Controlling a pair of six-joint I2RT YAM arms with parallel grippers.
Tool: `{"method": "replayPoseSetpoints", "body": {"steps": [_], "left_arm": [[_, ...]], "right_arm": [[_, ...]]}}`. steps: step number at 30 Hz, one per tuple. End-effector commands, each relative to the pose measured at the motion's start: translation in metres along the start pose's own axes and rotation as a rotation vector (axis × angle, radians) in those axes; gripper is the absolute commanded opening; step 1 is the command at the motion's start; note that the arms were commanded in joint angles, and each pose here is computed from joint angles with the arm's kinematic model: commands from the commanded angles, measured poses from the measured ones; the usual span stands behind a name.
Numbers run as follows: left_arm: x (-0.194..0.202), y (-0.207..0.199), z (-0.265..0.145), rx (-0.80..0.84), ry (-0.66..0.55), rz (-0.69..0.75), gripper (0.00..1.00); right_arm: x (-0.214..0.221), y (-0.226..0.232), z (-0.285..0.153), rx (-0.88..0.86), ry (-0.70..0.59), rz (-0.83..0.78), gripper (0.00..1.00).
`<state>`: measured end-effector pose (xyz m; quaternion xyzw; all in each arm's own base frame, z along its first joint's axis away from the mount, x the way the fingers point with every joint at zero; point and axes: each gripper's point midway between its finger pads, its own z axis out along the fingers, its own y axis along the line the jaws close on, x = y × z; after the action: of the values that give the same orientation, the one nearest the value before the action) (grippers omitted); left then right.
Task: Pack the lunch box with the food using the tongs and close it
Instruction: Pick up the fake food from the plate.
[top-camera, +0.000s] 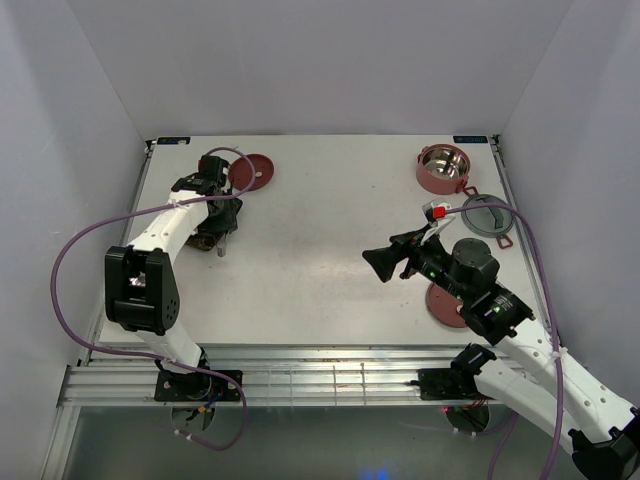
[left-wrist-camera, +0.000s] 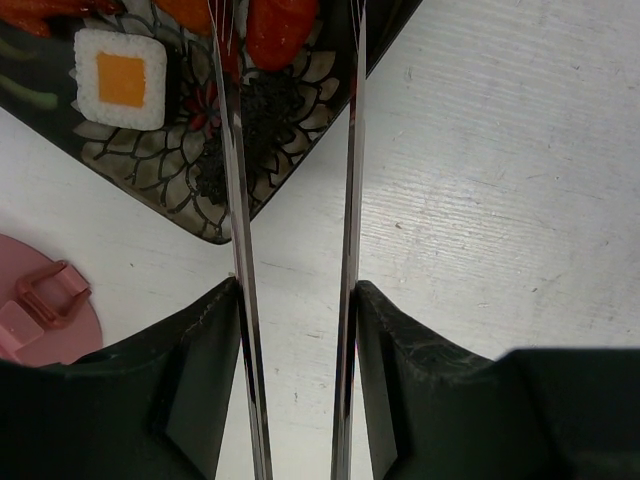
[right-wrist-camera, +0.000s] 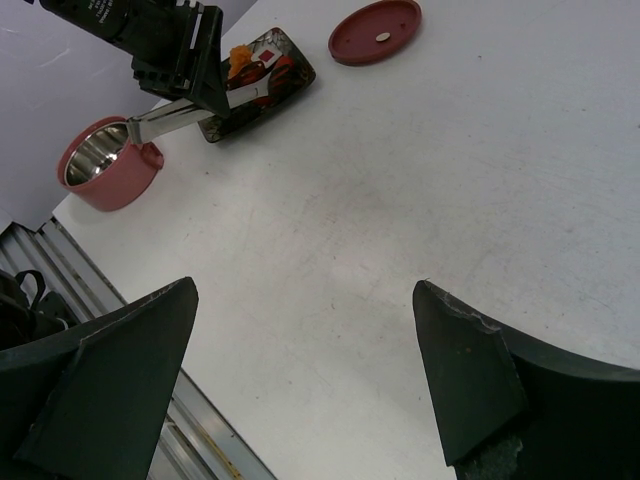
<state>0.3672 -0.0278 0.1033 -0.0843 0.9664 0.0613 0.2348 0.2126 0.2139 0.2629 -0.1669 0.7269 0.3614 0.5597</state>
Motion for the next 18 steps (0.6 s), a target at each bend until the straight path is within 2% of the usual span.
{"method": "replayPoseSetpoints", "body": {"steps": [1,5,12,18], "left_arm": [[-0.007,0.003,-0.012,0.006,-0.034,-0.040,0.57],[-0.006,-0.001,-0.006,0.021,-0.027,-0.028,0.56],[-0.009,-0.010,-0.005,0.071,-0.027,-0.024,0.48],[-0.020,-0.003,-0.019,0.045,-0.082,-0.057,0.31]], "right_arm": [[-0.010,0.001,-0.001,-0.002,-0.049,-0.007,0.94],[-0.011,0.002,-0.001,-0.005,-0.053,-0.006,0.94],[-0.012,0.001,-0.003,-0.001,-0.059,-0.007,0.94],[-0.014,0.001,-0.004,0.002,-0.065,-0.007,0.94]]}}
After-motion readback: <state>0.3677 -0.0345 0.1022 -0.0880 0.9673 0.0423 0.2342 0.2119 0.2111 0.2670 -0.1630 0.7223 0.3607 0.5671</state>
